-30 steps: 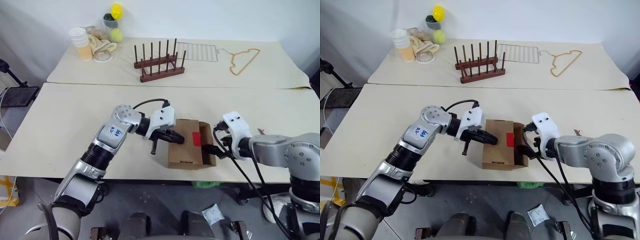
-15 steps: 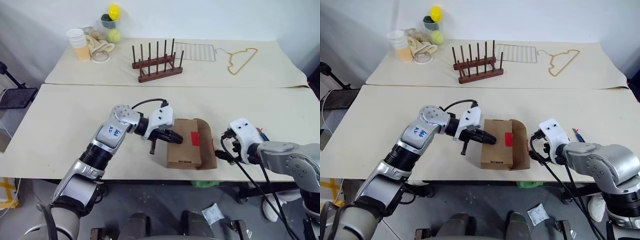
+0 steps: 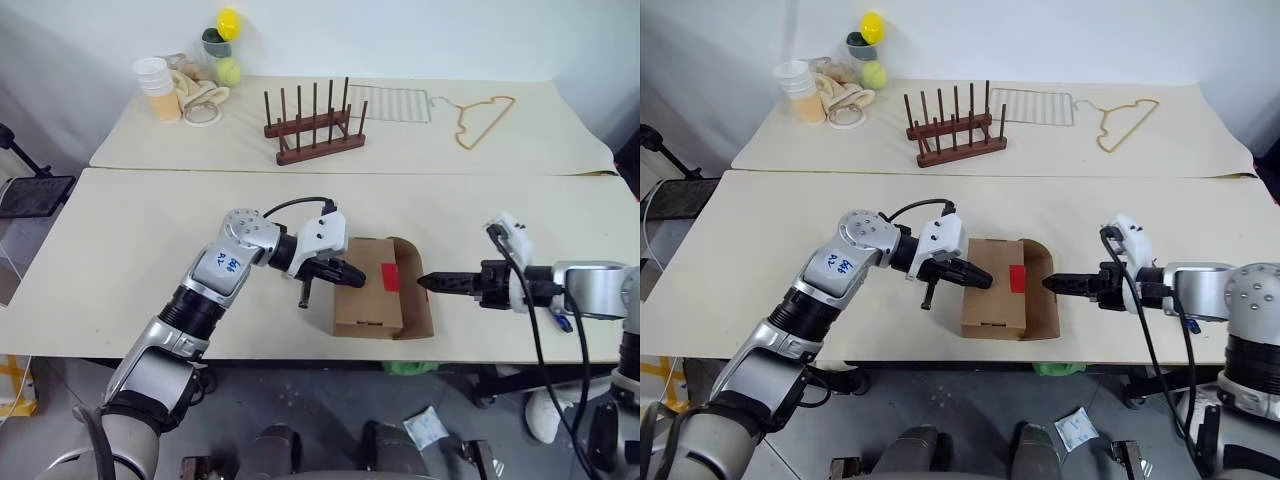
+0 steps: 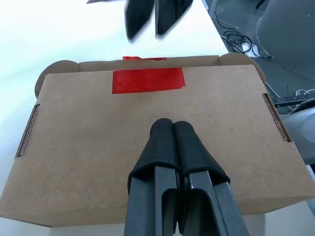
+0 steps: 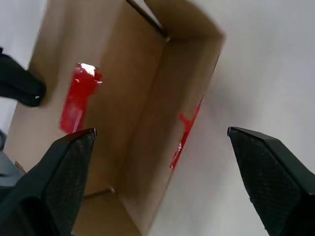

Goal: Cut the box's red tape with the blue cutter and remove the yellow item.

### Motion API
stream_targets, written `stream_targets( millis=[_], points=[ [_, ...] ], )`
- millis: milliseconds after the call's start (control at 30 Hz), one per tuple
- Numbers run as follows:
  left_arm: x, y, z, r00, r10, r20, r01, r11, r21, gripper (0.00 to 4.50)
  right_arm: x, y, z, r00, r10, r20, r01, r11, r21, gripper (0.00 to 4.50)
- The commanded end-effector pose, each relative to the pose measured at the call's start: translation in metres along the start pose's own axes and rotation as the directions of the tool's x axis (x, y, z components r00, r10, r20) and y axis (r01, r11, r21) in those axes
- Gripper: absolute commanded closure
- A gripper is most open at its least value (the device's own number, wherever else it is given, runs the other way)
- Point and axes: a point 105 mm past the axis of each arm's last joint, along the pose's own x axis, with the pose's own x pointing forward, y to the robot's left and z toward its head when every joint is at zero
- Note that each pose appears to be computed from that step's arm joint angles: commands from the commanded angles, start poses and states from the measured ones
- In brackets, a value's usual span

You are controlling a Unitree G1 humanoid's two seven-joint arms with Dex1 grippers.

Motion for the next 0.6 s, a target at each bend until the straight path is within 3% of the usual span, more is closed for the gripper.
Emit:
stream_targets(
  millis=[33,233,333,433,600],
  points=[
    [0.002,-0.005,-0.019,0.998,-0.015,-0.068,0.011,0.999,-0.046,4.5,0.0,0.002,0.001,1.0,0.023,-0.008,-0.023,1.0,0.012,0.02],
    [0.0,-0.004,-0.02,0.997,-0.009,-0.074,0.006,0.999,-0.046,4.5,0.01,-0.001,-0.004,0.999,0.031,-0.034,-0.029,0.998,0.054,0.02],
    [-0.001,-0.004,-0.02,0.997,-0.006,-0.073,0.002,0.999,-0.048,4.5,0.021,0.003,-0.008,0.997,0.06,-0.055,-0.056,0.996,0.062,0.6],
    [-0.002,-0.004,-0.021,0.997,-0.004,-0.076,0.001,0.999,-0.049,4.5,0.029,0.004,-0.007,0.996,0.062,-0.063,-0.058,0.996,0.07,1.57],
    [-0.002,-0.003,-0.021,0.997,-0.003,-0.076,-0.001,0.999,-0.049,4.5,0.038,0.002,-0.009,0.995,0.053,-0.086,-0.046,0.996,0.078,1.57]
  ],
)
